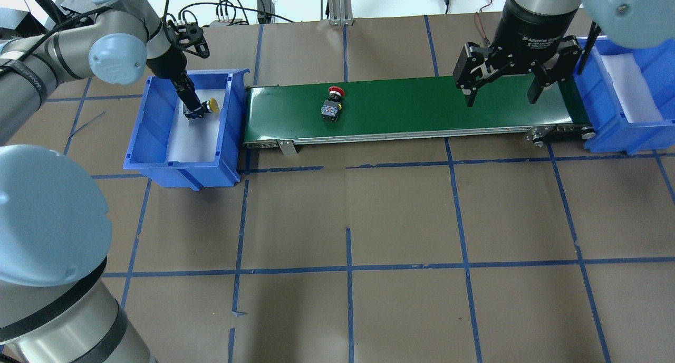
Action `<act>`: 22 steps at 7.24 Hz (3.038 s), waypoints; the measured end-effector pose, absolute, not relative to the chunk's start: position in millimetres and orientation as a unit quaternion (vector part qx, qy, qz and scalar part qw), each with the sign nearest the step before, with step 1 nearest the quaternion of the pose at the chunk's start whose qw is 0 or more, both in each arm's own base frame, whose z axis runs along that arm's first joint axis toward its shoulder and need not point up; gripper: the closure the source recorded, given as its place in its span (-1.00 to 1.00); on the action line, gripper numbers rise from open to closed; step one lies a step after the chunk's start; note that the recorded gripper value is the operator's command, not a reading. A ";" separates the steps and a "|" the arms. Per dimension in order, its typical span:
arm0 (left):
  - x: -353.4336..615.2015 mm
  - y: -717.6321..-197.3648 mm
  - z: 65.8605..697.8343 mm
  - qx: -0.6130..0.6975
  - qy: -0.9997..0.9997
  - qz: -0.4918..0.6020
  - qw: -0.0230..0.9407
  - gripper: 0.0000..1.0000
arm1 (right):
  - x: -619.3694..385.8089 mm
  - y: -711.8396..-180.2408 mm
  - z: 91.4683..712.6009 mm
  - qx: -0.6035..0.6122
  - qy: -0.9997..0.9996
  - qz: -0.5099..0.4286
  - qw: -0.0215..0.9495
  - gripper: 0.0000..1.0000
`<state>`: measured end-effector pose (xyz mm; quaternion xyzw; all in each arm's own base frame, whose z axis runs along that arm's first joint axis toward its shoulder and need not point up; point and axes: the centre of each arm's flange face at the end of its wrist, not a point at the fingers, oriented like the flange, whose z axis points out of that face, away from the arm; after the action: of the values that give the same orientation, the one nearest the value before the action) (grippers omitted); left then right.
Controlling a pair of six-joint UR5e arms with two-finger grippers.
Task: Transport two buttons from left to right
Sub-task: 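Move the left gripper back into the bin and grasp the yellow button, then carry the yellow button to the conveyor and release it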
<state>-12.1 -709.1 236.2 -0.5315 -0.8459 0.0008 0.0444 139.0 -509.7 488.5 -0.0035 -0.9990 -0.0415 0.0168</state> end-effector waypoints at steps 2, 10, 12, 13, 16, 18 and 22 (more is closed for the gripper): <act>-11.8 -710.5 216.6 -0.547 -0.836 -0.009 0.052 -0.73 | 139.1 -509.7 488.5 -0.004 -0.999 -0.042 0.016 -1.00; -3.0 -701.7 323.7 -0.252 -0.963 0.072 0.061 0.27 | 139.0 -509.8 488.6 -0.004 -0.999 -0.041 0.017 -1.00; -41.1 -683.5 376.2 -0.128 -0.984 0.094 0.075 0.26 | 139.1 -509.8 488.6 -0.003 -0.999 -0.041 0.016 -1.00; -87.3 -676.7 383.1 -0.082 -0.989 0.089 0.086 0.26 | 139.1 -509.8 488.6 -0.001 -0.999 -0.041 0.016 -1.00; -207.6 -670.0 329.2 -0.001 -0.995 0.040 0.096 0.26 | 139.0 -509.8 488.5 0.000 -0.999 -0.041 0.017 -1.00; -226.1 -679.5 268.1 0.056 -0.997 0.018 0.053 -0.38 | 139.1 -509.4 489.0 0.000 -0.999 -0.041 0.016 -1.00; -229.3 -673.6 263.2 0.069 -0.997 0.000 0.030 -1.00 | 139.1 -509.2 489.2 0.005 -0.999 -0.041 0.016 -1.00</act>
<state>-229.3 -673.6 263.2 0.0690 -0.9972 -0.0003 0.0300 139.1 -509.2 489.2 0.0045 -0.9990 -0.0409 0.0158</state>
